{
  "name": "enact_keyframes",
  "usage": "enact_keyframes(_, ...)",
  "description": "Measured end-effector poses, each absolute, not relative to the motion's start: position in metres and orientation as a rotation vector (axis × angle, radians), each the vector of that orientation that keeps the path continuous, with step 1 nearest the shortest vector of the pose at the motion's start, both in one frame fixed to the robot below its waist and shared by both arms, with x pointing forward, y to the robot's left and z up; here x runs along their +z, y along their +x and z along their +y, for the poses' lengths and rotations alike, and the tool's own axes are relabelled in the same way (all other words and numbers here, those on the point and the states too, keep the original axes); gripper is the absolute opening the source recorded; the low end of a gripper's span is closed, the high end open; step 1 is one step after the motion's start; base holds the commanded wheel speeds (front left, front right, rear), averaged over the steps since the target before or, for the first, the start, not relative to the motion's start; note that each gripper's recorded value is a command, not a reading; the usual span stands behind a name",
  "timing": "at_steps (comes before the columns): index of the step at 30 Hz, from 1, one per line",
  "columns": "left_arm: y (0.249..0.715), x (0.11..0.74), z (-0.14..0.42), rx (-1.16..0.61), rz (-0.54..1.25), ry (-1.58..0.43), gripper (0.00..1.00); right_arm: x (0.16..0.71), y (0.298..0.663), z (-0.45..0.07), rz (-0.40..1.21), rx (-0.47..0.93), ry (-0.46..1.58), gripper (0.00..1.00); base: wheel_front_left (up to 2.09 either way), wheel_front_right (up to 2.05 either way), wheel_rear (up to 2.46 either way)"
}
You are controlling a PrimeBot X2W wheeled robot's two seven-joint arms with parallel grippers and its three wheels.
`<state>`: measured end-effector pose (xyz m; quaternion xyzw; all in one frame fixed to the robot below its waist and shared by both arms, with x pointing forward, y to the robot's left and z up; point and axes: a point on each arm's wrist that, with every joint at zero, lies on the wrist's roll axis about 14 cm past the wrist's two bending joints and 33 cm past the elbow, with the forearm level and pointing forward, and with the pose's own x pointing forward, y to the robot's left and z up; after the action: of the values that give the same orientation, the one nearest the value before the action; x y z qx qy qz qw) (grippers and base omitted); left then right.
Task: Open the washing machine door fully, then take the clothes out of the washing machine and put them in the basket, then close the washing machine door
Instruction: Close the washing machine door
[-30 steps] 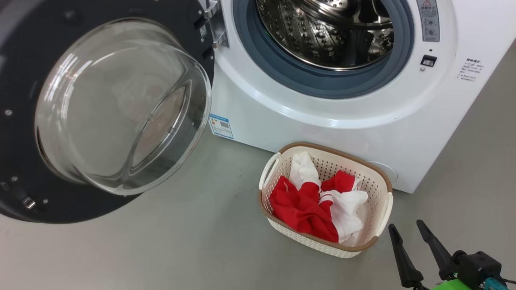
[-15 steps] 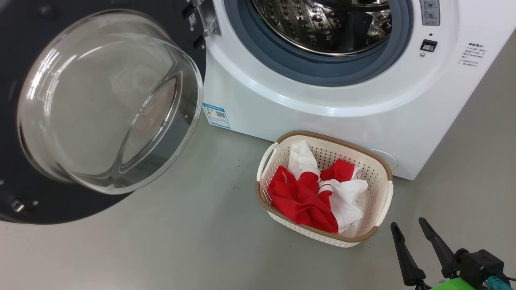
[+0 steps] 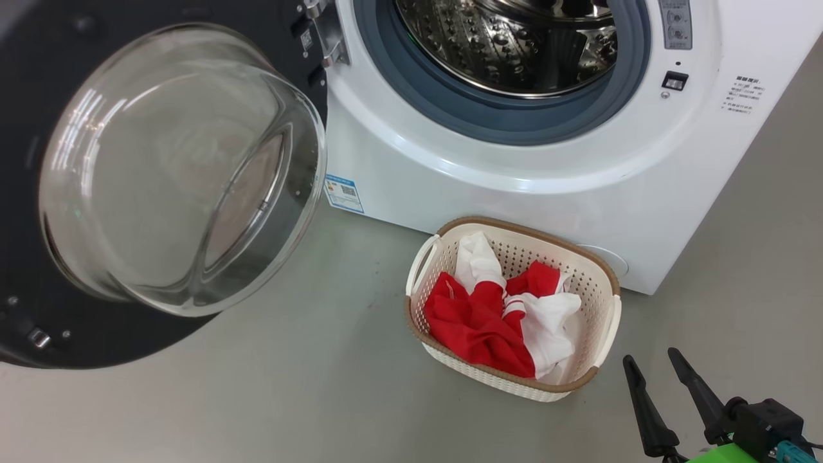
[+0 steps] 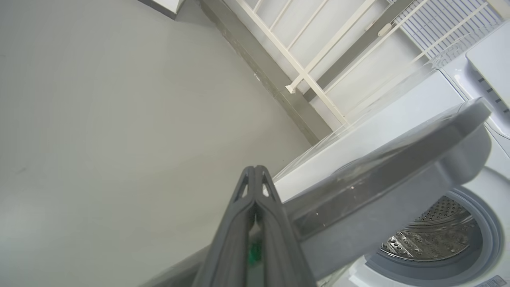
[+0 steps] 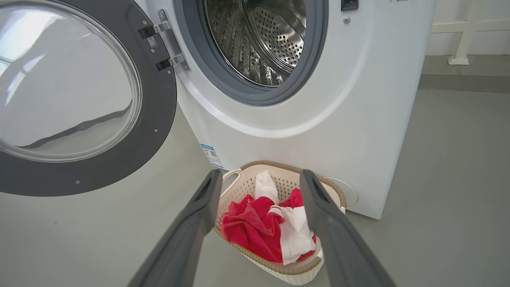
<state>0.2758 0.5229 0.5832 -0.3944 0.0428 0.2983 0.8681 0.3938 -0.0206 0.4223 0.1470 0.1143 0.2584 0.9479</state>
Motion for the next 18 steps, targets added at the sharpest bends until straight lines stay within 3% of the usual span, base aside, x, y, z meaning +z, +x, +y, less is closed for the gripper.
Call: enact_keyframes(18,0.265,0.582,0.455,0.304,0.229,-0.846,0.00,0.443,0.382,-0.023,0.184,0.518,0.292,1.00,0.00,0.00,0.00)
